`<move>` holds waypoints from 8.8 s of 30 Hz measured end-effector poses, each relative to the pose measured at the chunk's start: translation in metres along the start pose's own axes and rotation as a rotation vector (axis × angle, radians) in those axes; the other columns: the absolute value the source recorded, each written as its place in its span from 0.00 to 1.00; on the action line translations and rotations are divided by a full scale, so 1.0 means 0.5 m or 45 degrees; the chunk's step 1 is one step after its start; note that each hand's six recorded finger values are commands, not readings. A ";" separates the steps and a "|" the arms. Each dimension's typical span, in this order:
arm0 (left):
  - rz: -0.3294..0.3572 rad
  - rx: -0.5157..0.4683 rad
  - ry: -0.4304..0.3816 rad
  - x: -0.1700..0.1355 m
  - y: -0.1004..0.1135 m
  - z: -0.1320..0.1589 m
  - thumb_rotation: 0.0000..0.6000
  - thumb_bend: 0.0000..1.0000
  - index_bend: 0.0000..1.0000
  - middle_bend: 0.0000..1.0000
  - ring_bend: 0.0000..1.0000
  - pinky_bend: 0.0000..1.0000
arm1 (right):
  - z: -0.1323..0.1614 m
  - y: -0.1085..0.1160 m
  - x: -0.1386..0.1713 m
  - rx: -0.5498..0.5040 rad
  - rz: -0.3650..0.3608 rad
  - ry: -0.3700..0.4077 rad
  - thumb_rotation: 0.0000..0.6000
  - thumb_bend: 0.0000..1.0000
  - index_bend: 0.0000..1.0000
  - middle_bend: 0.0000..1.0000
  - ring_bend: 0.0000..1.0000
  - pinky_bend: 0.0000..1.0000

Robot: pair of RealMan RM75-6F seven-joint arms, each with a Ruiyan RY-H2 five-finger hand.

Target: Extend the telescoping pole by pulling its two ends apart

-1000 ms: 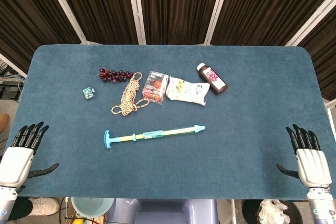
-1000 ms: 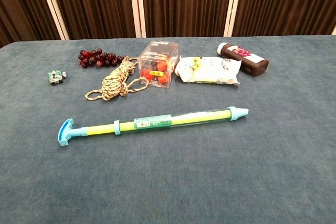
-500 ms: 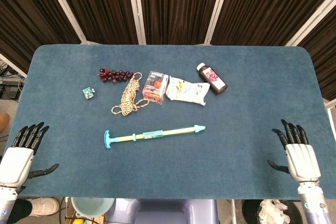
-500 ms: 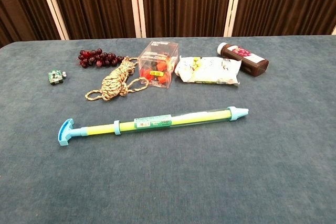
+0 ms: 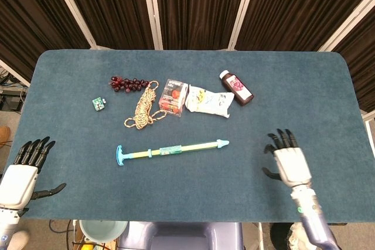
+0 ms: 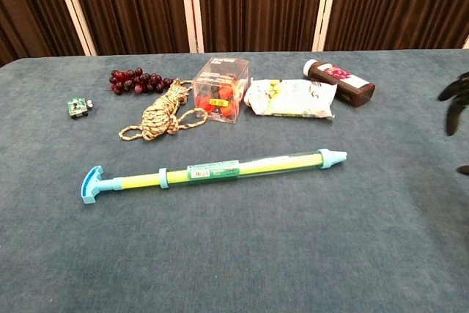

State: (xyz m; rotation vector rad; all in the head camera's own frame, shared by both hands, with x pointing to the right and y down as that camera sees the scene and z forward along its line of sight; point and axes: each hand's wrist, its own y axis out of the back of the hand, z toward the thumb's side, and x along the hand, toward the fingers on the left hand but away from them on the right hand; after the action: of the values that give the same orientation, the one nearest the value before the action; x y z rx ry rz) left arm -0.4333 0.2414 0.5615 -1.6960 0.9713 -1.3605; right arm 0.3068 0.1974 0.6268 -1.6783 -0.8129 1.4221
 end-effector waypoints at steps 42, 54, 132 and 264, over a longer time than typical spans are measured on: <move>-0.054 -0.070 0.028 0.009 -0.006 -0.005 1.00 0.07 0.00 0.00 0.00 0.00 | 0.255 -0.150 -0.191 0.158 0.037 0.045 1.00 0.43 0.37 0.17 0.01 0.00; -0.052 -0.080 0.024 0.010 -0.004 -0.004 1.00 0.07 0.00 0.00 0.00 0.00 | 0.250 -0.166 -0.185 0.161 0.046 0.035 1.00 0.44 0.65 0.20 0.02 0.00; -0.242 0.239 -0.293 0.338 -0.201 0.414 1.00 0.23 0.46 0.06 0.00 0.00 | 0.105 0.030 -0.099 0.139 0.056 0.038 1.00 0.56 0.91 0.29 0.03 0.00; -0.271 0.387 -0.349 0.242 -0.134 0.259 1.00 0.22 0.27 0.03 0.00 0.00 | -0.152 0.120 -0.100 0.258 -0.060 -0.383 1.00 0.50 0.81 0.26 0.02 0.00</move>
State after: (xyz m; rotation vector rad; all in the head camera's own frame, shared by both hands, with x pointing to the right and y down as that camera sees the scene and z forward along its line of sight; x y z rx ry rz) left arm -0.2807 0.1740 0.6515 -1.7262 0.4155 -1.2890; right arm 0.3724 0.1133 0.6046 -1.3038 -0.8331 1.6882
